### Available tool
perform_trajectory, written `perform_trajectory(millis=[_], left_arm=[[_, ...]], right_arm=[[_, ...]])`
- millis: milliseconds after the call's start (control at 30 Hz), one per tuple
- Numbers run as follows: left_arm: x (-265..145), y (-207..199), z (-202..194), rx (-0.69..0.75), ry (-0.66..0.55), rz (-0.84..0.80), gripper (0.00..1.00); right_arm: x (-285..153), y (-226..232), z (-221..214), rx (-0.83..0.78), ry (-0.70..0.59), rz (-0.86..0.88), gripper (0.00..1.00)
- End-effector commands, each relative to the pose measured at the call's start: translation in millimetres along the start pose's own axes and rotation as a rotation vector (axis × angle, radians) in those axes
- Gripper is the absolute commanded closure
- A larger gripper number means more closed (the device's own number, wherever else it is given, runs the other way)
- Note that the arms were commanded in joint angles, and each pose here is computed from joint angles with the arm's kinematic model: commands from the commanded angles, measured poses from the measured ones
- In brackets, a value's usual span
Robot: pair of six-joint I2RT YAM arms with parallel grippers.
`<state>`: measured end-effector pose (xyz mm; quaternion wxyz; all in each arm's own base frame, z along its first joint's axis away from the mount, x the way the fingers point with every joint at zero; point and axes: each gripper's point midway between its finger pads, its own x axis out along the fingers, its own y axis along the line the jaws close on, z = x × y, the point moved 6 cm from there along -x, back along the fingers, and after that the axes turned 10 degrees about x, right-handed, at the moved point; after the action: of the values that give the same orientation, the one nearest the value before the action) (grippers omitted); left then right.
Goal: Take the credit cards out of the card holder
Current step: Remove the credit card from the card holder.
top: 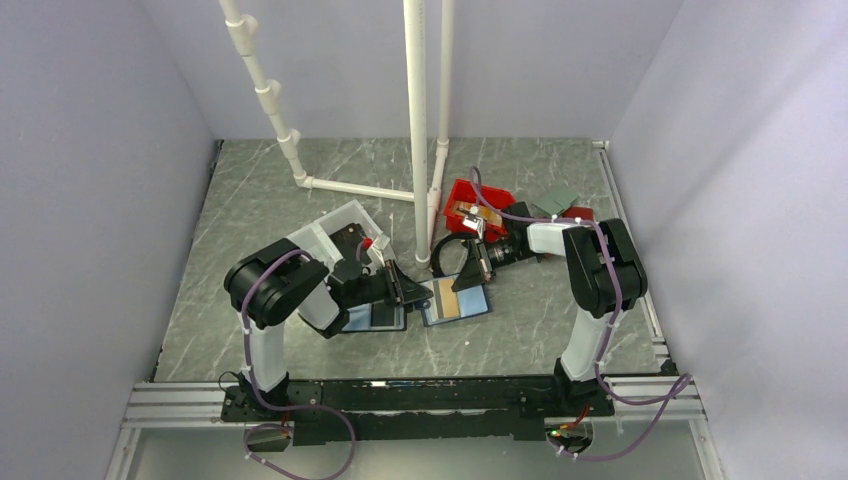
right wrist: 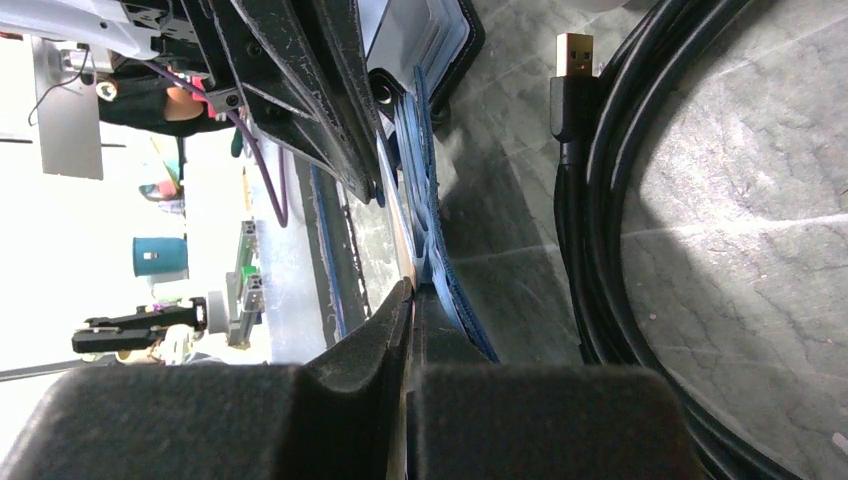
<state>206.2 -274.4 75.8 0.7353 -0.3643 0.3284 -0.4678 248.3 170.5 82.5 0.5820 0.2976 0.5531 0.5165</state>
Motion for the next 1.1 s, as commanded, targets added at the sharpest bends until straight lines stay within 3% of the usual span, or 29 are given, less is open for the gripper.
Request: perform_trajectory(millis=[0, 333, 1067], left_arm=[[-0.8, -14.4, 8.4, 0.045, -0.019, -0.068, 0.86], [0.9, -14.2, 8.5, 0.042, -0.019, -0.085, 1.00], [-6.8, -10.8, 8.0, 0.041, -0.027, -0.055, 1.00]], right_arm=[[-6.0, 14.4, 10.9, -0.081, -0.025, 0.038, 1.00], [-6.3, 15.9, 10.4, -0.088, -0.024, 0.045, 1.00], [-11.7, 15.6, 12.1, -0.094, -0.044, 0.030, 1.00]])
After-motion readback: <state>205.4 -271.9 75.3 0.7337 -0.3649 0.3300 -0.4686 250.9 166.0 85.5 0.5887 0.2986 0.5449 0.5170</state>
